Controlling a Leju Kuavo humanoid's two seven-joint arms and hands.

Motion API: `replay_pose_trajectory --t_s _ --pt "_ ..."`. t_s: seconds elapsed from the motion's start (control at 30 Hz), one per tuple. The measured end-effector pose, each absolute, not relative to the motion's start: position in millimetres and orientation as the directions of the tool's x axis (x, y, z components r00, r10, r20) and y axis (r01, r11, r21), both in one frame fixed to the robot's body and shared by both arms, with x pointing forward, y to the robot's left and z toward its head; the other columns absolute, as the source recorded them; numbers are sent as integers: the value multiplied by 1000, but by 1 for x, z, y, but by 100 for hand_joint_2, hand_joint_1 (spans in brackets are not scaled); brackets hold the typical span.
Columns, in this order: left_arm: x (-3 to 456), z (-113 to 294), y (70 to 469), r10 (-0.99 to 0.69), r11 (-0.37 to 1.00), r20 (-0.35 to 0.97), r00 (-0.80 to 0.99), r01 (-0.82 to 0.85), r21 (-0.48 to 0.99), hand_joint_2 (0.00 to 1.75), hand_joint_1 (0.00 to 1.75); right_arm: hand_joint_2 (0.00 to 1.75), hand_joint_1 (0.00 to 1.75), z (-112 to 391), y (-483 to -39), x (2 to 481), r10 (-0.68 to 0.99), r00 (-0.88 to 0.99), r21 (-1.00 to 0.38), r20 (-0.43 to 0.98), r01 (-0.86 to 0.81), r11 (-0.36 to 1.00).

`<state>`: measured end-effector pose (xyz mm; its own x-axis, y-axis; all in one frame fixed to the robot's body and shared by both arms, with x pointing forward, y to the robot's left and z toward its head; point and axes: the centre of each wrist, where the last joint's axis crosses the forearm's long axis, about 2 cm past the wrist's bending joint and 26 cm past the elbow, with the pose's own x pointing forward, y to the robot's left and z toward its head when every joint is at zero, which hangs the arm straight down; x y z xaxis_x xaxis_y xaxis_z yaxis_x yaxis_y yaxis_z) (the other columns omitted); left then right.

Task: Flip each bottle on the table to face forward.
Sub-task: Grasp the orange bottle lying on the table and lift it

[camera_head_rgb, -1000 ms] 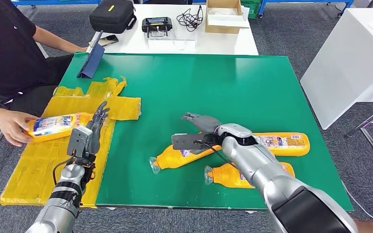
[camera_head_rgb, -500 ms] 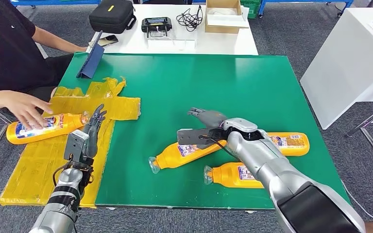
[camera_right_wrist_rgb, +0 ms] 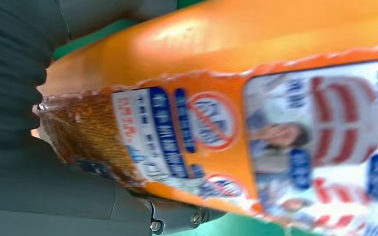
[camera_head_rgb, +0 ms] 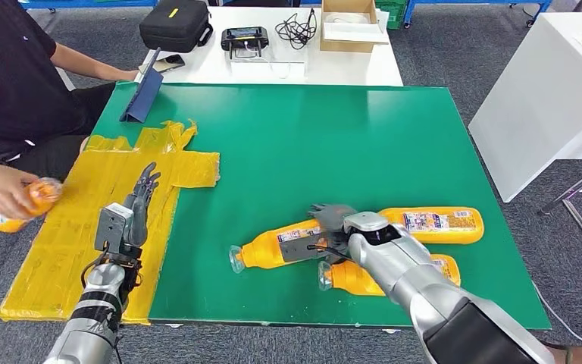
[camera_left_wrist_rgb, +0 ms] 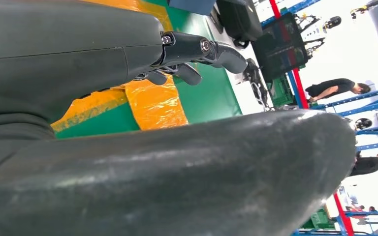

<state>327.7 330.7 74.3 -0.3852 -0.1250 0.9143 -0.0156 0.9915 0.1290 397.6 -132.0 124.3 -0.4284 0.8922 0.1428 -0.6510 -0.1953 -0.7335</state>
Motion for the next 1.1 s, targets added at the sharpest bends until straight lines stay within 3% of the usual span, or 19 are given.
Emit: replay_pose_trajectory --t_s 0.27,0.3,0.4,0.43,0.53,0.67,0.9,1.1 --pt "338 81 328 -114 993 912 -395 -13 119 0 0 175 0 119 -119 389 892 -443 -719 88 -649 -251" --pt "338 81 328 -114 993 912 -394 -12 118 0 0 175 18 119 -119 389 893 -443 -717 85 -649 -254" --pt "340 81 327 -112 993 913 -393 -11 117 0 0 175 149 117 -117 387 900 -432 -712 60 -650 -264" --pt "341 82 326 -110 993 912 -395 -8 116 0 0 175 175 116 -117 386 906 -421 -711 47 -650 -266" --pt "347 86 322 -107 993 910 -401 1 117 0 0 175 175 110 -116 382 926 -374 -728 40 -646 -230" --pt "350 88 318 -89 995 909 -406 6 100 0 0 175 175 104 -123 381 946 -292 -782 141 -619 -75" --pt "348 91 318 -9 1000 914 -407 17 17 0 0 175 175 97 -148 384 863 -162 -790 479 -508 344" --pt "343 95 311 50 999 902 -428 40 -36 0 0 175 175 99 -173 391 617 -144 -621 774 -366 693"
